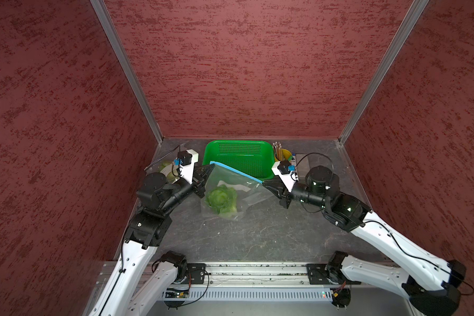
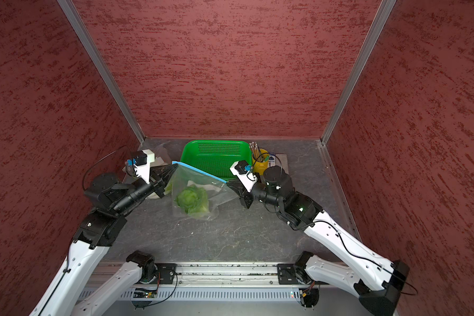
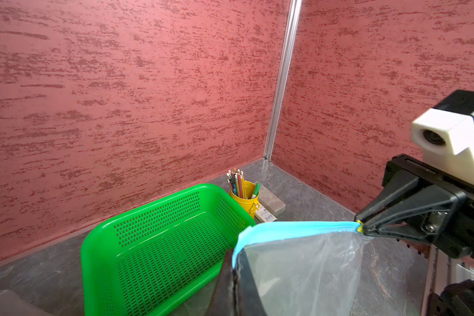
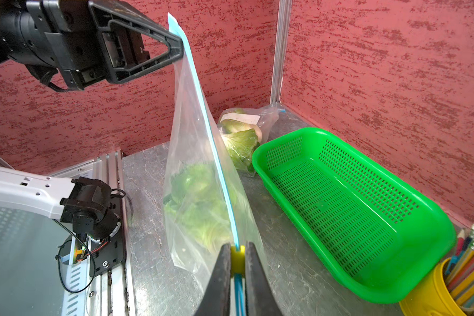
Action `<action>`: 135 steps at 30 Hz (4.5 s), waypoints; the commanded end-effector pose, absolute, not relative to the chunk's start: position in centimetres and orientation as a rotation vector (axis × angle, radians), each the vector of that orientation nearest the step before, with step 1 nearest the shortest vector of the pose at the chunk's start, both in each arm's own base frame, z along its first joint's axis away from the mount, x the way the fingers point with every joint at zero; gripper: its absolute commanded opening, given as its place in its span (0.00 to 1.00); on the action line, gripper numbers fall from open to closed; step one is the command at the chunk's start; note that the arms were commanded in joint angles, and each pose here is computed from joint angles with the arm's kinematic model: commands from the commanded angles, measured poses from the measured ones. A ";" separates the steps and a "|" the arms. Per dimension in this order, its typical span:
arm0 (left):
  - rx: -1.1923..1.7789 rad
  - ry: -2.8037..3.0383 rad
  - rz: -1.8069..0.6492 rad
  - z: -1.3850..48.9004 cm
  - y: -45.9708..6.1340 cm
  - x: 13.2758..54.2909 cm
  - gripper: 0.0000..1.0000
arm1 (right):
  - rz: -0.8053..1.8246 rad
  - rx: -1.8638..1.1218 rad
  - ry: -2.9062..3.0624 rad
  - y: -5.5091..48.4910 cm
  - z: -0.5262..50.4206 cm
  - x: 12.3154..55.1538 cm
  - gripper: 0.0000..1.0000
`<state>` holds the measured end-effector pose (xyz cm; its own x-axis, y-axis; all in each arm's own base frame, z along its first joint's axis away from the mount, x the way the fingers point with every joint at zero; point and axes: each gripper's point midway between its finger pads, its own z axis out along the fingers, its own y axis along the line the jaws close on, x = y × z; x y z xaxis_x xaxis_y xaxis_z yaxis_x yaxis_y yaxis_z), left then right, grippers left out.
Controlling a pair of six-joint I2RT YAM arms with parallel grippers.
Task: Put the chinese cabbages into a zipper bag and zip it
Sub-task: Zip the zipper on the zipper food storage bag, then place the zipper food storage bag at the center of the board, then reset both arms
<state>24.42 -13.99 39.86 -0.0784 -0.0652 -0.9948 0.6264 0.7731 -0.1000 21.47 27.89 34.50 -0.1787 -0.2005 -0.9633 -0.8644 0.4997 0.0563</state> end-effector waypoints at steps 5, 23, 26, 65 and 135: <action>0.309 1.499 -0.520 43.3 -11.1 24.8 0.00 | 0.741 -0.843 1.743 26.4 32.8 22.1 0.10; 0.157 1.585 -0.540 41.8 -8.9 27.4 0.00 | 0.737 -0.811 1.762 26.4 31.8 22.6 0.12; 0.165 1.578 -0.574 42.1 -9.2 27.3 0.00 | 0.737 -0.791 1.739 26.6 32.8 23.0 0.26; 0.383 1.908 -1.103 19.7 -43.0 18.0 0.19 | 0.554 0.358 1.924 12.3 26.5 31.7 0.78; -0.190 1.800 0.063 11.6 2.3 39.7 1.00 | -0.027 0.149 1.569 -2.7 15.4 37.5 0.99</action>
